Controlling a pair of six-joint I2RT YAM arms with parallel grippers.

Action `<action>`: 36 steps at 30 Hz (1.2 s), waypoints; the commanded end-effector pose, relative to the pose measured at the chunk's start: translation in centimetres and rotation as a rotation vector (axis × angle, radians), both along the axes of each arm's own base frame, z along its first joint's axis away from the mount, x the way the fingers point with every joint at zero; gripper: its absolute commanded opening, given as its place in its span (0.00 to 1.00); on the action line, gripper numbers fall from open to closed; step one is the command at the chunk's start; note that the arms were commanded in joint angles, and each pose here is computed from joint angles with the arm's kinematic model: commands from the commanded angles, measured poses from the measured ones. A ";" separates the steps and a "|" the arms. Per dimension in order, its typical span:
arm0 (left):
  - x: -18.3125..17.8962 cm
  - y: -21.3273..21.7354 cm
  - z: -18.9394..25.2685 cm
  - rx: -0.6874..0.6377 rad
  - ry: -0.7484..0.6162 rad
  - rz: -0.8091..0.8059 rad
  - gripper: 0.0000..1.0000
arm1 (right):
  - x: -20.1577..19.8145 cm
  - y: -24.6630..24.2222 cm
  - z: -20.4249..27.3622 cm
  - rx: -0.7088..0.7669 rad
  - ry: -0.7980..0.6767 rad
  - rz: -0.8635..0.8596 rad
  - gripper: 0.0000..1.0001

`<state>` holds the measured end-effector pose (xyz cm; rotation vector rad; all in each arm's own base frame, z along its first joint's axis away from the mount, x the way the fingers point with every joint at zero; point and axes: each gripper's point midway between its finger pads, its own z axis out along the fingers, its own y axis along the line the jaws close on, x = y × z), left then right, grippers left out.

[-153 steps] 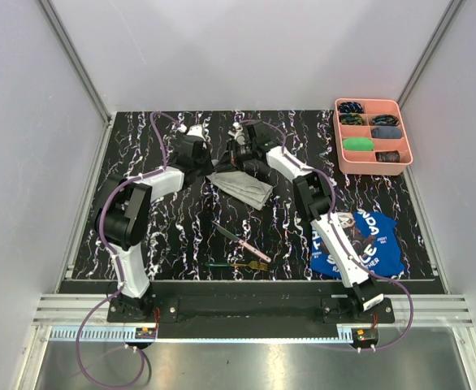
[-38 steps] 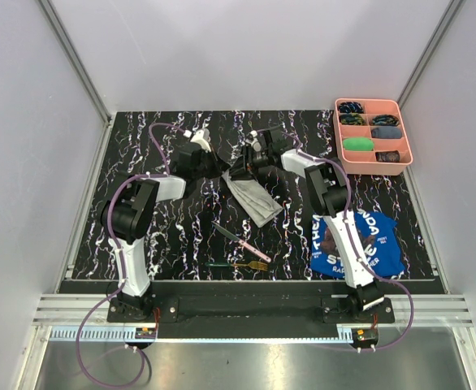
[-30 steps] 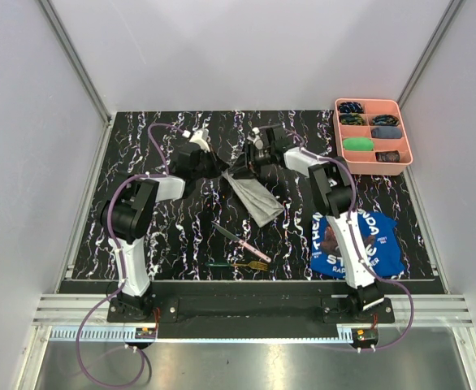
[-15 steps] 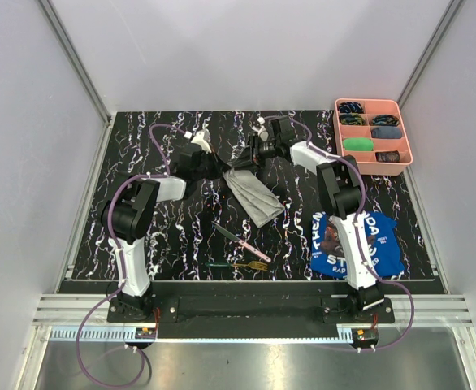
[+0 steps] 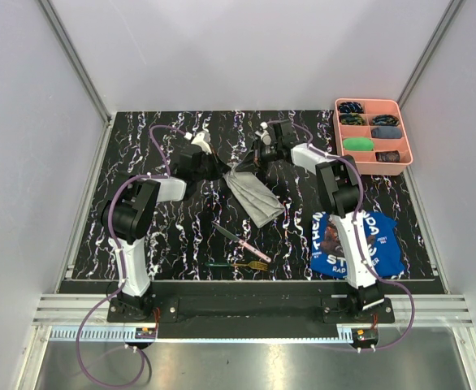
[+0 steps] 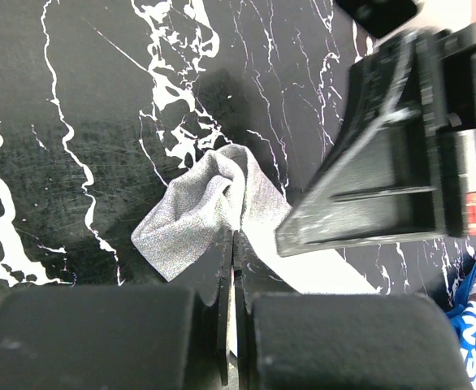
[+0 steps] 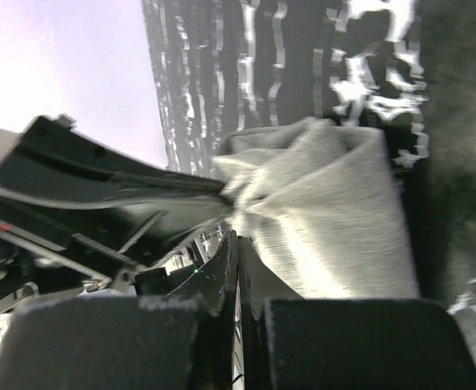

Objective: Fold the napkin into a case and place the utensils inside
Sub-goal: Grasp the top corner of the smaller rectangle folded napkin from the folded napkin.

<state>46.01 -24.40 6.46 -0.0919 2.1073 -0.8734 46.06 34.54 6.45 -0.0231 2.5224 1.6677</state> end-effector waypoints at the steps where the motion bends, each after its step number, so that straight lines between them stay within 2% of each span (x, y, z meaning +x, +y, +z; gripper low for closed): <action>1: 0.6 -0.8 2.7 -0.045 -0.081 -0.011 0.00 | 0.5 0.4 -0.4 -0.003 -0.020 0.002 0.00; 21: 0.3 -1.8 2.8 -0.049 -0.082 -0.033 0.00 | -0.1 2.9 -0.1 0.049 0.012 0.034 0.00; 26: 0.1 -2.3 2.4 -0.053 -0.061 -0.028 0.00 | 0.9 3.8 -0.9 0.052 0.015 0.025 0.00; 27: 0.1 -2.1 2.2 -0.052 -0.061 -0.018 0.00 | 0.9 3.9 -2.3 0.053 0.058 0.027 0.00; 36: 0.5 0.0 1.5 -0.035 -0.033 0.055 0.00 | 0.9 2.5 1.4 0.060 -0.011 0.013 0.00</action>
